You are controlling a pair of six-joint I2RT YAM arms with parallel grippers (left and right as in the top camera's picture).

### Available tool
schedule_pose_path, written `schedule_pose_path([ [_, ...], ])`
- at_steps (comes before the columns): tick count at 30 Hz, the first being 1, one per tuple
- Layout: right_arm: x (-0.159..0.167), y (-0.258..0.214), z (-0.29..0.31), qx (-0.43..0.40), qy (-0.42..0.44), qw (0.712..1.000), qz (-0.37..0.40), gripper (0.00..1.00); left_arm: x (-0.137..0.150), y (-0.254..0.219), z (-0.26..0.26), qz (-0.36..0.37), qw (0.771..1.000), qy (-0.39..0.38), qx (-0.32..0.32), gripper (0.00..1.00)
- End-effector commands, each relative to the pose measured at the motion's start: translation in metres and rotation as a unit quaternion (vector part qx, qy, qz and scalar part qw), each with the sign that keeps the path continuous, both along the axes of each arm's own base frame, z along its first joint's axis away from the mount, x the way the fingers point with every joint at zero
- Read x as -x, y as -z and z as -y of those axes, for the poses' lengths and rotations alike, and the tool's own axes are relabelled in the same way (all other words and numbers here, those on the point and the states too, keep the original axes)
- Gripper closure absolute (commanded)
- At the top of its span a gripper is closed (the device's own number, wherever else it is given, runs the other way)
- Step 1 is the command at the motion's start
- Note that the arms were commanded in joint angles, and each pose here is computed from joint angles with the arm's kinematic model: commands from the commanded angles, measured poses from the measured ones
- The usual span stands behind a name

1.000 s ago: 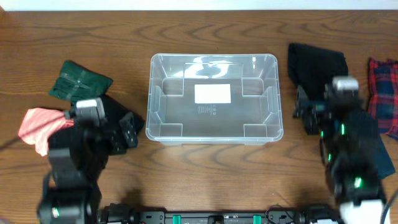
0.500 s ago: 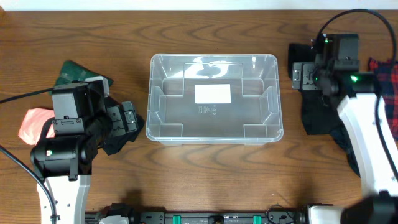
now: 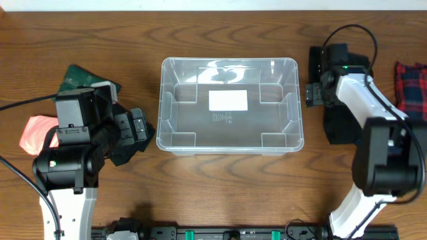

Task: Pack container
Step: 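Grasp the black garment with the right gripper and lift it, then carry the black garment into the bin and release it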

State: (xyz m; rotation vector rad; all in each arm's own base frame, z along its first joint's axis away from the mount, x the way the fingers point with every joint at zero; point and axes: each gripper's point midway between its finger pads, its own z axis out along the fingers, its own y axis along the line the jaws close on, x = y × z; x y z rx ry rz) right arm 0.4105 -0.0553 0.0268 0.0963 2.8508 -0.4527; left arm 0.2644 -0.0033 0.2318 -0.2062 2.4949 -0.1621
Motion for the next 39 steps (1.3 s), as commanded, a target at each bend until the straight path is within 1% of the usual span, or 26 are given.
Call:
schedule_pose_path([
  [1, -0.007, 0.009, 0.017, 0.044, 0.027, 0.999, 0.005, 0.01, -0.002, -0.009, 0.0, 0.012, 1.0, -0.004, 0.0, 0.02],
  [3, -0.011, 0.015, 0.017, 0.044, 0.027, 0.999, 0.009, 0.02, -0.002, -0.009, 0.0, 0.012, 1.0, -0.004, 0.0, 0.02],
  [4, -0.012, 0.015, 0.017, 0.044, 0.027, 0.999, 0.012, 0.04, -0.002, -0.009, 0.0, 0.012, 1.0, -0.004, 0.0, 0.02],
  [5, -0.013, 0.016, 0.017, 0.044, 0.027, 0.999, 0.014, 0.2, -0.002, -0.009, 0.0, 0.012, 1.0, -0.004, 0.0, 0.02],
  [8, -0.015, 0.015, 0.016, 0.043, 0.027, 0.999, 0.018, 0.55, -0.002, -0.009, 0.0, 0.012, 1.0, -0.004, 0.0, 0.02],
  [9, -0.015, 0.015, 0.016, 0.043, 0.027, 0.999, 0.018, 0.69, -0.002, -0.009, 0.0, 0.012, 1.0, -0.004, 0.0, 0.02],
  [11, -0.014, 0.015, 0.016, 0.043, 0.027, 0.999, 0.016, 0.86, -0.002, -0.009, 0.0, 0.012, 1.0, -0.004, 0.0, 0.02],
  [12, -0.014, 0.016, 0.017, 0.044, 0.027, 0.999, 0.015, 0.91, -0.002, -0.009, 0.0, 0.012, 1.0, -0.004, 0.0, 0.02],
  [14, -0.013, 0.015, 0.016, 0.044, 0.026, 0.999, 0.014, 0.99, -0.002, -0.009, 0.0, 0.012, 1.0, -0.004, 0.0, 0.02],
  [17, -0.015, 0.007, 0.015, 0.043, 0.025, 0.998, 0.023, 0.99, -0.002, -0.009, 0.0, 0.012, 1.0, -0.004, 0.0, 0.02],
  [20, -0.023, -0.016, 0.01, 0.043, 0.02, 0.998, 0.052, 0.99, -0.002, -0.009, 0.0, 0.012, 1.0, -0.004, 0.0, 0.02],
  [22, -0.028, -0.043, 0.005, 0.046, 0.004, 0.996, 0.081, 0.99, -0.002, -0.009, 0.0, 0.012, 1.0, -0.004, 0.0, 0.02],
  [25, -0.035, -0.098, -0.007, 0.054, -0.034, 0.989, 0.136, 0.99, -0.002, -0.009, 0.0, 0.012, 1.0, -0.004, 0.0, 0.02],
  [29, -0.033, -0.171, -0.031, 0.056, -0.08, 0.971, 0.218, 0.99, -0.002, -0.009, 0.0, 0.013, 1.0, -0.004, 0.0, 0.02],
  [31, -0.028, -0.205, -0.054, 0.05, -0.132, 0.957, 0.254, 0.97, -0.003, -0.01, 0.0, 0.014, 1.0, -0.004, 0.0, 0.02],
  [33, -0.021, -0.236, -0.085, 0.033, -0.195, 0.937, 0.288, 0.96, -0.003, -0.01, 0.0, 0.014, 1.0, -0.004, 0.0, 0.02],
  [35, -0.008, -0.261, -0.125, 0.007, -0.27, 0.909, 0.317, 0.96, -0.003, -0.01, 0.0, 0.014, 1.0, -0.004, 0.0, 0.02],
  [39, 0.023, -0.28, -0.204, -0.043, -0.414, 0.848, 0.33, 0.97, -0.002, -0.009, 0.0, 0.013, 1.0, -0.004, 0.0, 0.02],
])
